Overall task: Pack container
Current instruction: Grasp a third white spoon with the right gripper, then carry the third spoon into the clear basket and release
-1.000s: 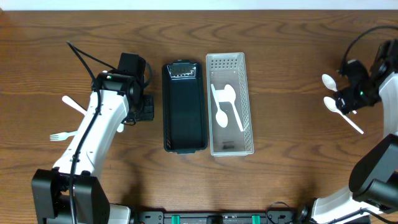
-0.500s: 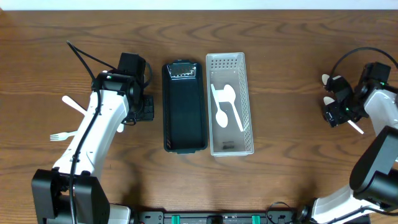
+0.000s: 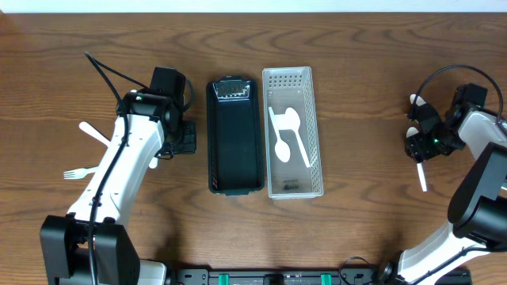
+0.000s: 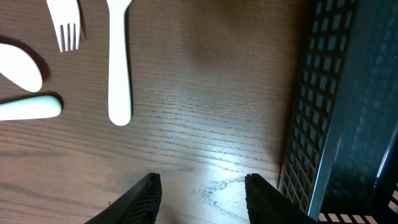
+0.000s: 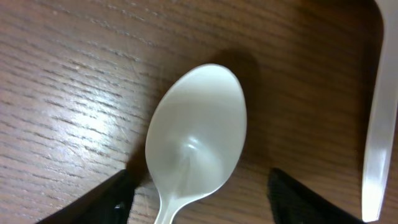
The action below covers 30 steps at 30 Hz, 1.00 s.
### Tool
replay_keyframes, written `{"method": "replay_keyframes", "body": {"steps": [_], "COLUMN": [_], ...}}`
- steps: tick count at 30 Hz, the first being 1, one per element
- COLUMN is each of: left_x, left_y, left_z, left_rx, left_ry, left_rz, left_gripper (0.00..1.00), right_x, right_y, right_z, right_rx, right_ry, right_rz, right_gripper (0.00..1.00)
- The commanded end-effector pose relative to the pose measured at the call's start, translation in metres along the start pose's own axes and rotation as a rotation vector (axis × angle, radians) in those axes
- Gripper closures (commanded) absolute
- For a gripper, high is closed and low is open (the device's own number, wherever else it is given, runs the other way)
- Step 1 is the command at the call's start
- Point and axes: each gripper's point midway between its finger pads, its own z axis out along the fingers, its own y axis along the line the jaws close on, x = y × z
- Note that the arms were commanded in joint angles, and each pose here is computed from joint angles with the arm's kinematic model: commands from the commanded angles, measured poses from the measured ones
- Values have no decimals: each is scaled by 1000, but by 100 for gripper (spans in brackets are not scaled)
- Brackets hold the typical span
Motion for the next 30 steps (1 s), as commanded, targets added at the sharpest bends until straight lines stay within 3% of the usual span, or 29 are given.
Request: {"method": "replay_keyframes", "body": {"steps": [1, 3, 7, 15, 19, 23, 30], "left_x": [1, 1, 1, 1, 1, 1, 1], "left_y": [0, 0, 0, 0, 0, 0, 0], "left_z": [2, 2, 2, 2, 2, 2, 2], "left_rx": [-7, -7, -7, -7, -7, -7, -7], "left_ry": [9, 9, 10, 10, 10, 9, 10], "left_rz": [9, 9, 9, 9, 9, 9, 9], "left_gripper": [53, 53, 53, 53, 53, 53, 53], "right_x": [14, 14, 11, 2, -14, -48, -141], "right_y": [6, 6, 8, 12, 8, 4, 33], "right_z": [21, 21, 21, 20, 12, -18, -122], "right_rx": [-32, -33, -41, -43, -21, 20, 74], "right_ry": [57, 56, 48, 30, 1, -65, -282], "right_rz": [16, 16, 27, 104, 148, 159, 206], "right_gripper": [35, 45, 76, 88, 99, 99, 99]}}
